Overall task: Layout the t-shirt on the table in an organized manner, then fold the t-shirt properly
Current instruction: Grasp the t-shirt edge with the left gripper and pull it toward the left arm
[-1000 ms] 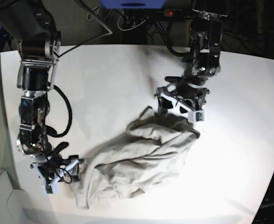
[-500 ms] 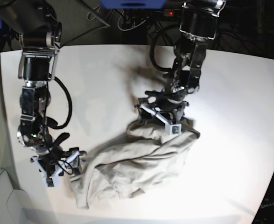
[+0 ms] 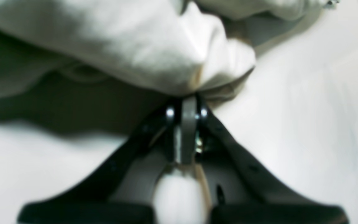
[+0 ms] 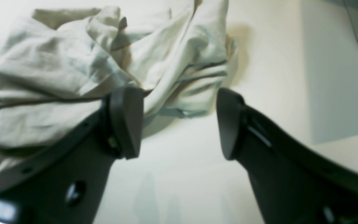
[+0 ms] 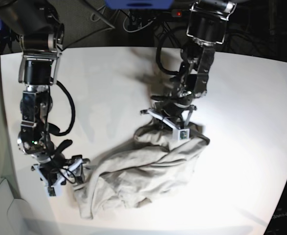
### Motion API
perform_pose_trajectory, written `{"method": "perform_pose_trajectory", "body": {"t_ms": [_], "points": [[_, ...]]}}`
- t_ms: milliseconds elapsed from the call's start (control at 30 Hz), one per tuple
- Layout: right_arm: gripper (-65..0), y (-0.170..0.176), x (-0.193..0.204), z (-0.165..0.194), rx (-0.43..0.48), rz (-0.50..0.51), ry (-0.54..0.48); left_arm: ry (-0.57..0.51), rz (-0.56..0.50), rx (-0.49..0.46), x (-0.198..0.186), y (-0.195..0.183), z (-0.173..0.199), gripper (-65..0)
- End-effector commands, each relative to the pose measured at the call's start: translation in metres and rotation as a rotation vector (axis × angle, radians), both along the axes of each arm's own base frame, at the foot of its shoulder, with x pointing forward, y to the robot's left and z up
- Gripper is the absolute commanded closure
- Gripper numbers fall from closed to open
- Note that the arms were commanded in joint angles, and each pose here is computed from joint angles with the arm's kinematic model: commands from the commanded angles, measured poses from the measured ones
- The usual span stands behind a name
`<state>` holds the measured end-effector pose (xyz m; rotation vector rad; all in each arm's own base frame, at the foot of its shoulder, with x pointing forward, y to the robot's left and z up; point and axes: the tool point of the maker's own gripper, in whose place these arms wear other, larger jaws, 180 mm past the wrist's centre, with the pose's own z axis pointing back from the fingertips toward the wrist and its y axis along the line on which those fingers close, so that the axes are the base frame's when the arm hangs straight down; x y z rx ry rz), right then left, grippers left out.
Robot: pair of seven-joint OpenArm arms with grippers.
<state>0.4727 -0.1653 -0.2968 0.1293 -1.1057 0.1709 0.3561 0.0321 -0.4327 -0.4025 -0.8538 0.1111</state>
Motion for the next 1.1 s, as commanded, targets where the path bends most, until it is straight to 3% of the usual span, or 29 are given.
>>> {"method": "perform_pose_trajectory", "body": {"t_ms": [0,267,533,633,833,933,1067], "points": [[-38.1,-0.004,0.012,0.027,0.008,-0.012,-0.078,0.013,0.011,0.04,-0.007,0.017,-0.001,-0.6],[-38.1,-0.001,0.014,0.031,0.017,-0.009,-0.086,-0.091,0.0,0.153,-0.063,0.076,0.04,-0.4],[-38.1,0.01,0.012,0.023,0.036,0.002,-0.069,-0.16,0.217,0.295,-0.108,0.181,0.093,-0.4],[-38.1,0.022,0.001,0.004,0.018,0.039,-0.021,-0.159,0.284,0.348,-0.12,0.212,0.102,-0.4],[-38.4,0.046,-0.031,-0.028,-0.033,0.117,0.091,-0.099,0.342,0.387,-0.128,0.242,0.102,-0.4],[-38.4,0.062,-0.051,-0.03,-0.064,0.21,0.091,-0.07,0.361,0.384,-0.125,0.249,0.103,-0.3],[-38.5,0.069,-0.069,-0.028,-0.076,0.247,0.073,-0.06,0.361,0.381,-0.119,0.25,0.104,-0.3]]}}
